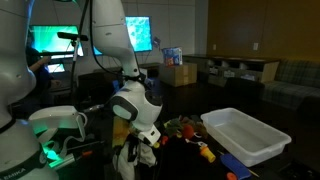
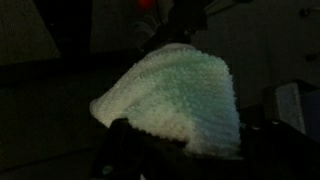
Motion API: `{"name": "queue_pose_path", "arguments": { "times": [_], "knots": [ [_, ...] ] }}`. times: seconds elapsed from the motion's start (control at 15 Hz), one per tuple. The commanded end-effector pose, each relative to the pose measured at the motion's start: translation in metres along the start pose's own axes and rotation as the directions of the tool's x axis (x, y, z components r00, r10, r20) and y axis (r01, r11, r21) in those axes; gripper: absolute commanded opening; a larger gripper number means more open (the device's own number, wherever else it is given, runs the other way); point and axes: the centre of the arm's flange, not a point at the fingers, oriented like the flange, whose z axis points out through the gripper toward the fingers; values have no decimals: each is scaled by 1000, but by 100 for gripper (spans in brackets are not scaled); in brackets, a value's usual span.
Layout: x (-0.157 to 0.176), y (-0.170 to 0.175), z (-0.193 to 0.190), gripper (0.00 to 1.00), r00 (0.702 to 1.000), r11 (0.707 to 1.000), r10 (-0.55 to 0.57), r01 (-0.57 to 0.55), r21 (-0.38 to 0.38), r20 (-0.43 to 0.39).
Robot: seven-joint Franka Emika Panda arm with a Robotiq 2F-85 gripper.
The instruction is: Use the white towel to push the objects on the table to the left, then put the towel in the bowl
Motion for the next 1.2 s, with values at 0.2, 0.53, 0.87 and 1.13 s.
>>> {"name": "queue_pose_path", "arguments": {
  "times": [0.2, 0.53, 0.87, 1.13],
  "knots": [
    [-41, -76, 24, 1, 999, 999, -35, 34, 18, 16],
    [-51, -118, 46, 1, 996, 998, -65, 64, 8, 67],
    [-52, -151, 63, 0, 987, 995, -97, 99, -3, 126],
    [-48, -179, 72, 1, 982, 992, -126, 125, 18, 143]
  ]
}}
